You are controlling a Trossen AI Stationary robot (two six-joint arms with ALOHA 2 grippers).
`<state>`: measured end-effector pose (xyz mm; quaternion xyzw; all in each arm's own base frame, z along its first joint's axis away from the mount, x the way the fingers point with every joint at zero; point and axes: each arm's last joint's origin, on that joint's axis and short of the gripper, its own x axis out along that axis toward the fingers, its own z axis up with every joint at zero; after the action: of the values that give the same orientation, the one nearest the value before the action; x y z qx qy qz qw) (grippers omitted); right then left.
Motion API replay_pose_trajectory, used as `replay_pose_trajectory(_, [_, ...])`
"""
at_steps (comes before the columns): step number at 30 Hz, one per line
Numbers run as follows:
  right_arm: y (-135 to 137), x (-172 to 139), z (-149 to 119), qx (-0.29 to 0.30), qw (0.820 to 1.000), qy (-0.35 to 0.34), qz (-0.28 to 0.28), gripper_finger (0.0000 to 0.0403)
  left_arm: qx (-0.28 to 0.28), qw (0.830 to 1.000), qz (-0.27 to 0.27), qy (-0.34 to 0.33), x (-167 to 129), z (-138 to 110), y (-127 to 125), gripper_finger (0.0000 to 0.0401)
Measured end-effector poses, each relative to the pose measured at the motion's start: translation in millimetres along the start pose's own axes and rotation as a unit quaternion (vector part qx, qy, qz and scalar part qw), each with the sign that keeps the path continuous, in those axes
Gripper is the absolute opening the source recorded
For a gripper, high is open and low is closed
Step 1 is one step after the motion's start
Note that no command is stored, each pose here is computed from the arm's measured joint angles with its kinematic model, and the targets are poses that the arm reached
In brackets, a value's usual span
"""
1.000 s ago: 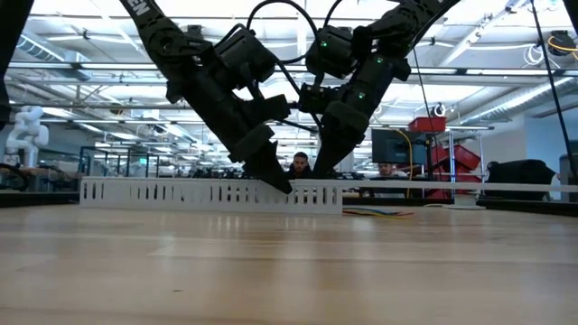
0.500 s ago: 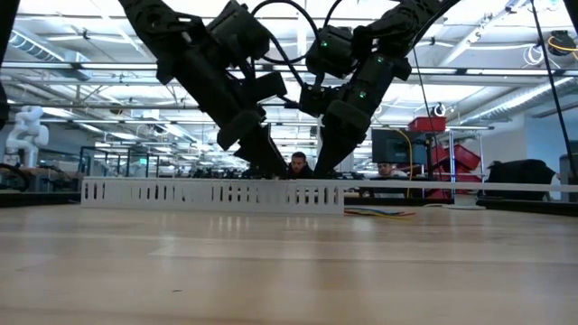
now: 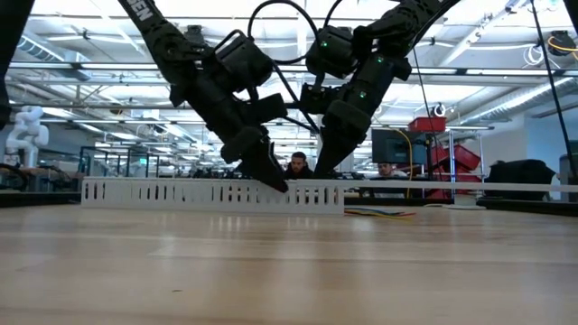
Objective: Ziptie cables
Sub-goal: Close the white cable duct
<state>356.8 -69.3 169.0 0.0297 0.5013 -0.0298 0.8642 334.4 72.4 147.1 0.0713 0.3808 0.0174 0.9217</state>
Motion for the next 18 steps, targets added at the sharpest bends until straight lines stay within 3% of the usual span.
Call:
replay_pose_trajectory(10, [0, 0, -1, 0.001, 1.000, 0.003, 0.000, 0.0000, -0.024, 1.000, 0.018, -0.001, 14, -5, 0, 0.0340])
replay_pose_trajectory(18, [0, 0, -1, 0.000, 1.000, 0.006, -0.002, 0.0000, -0.035, 0.999, 0.014, 0.010, 21, -10, -1, 0.0243])
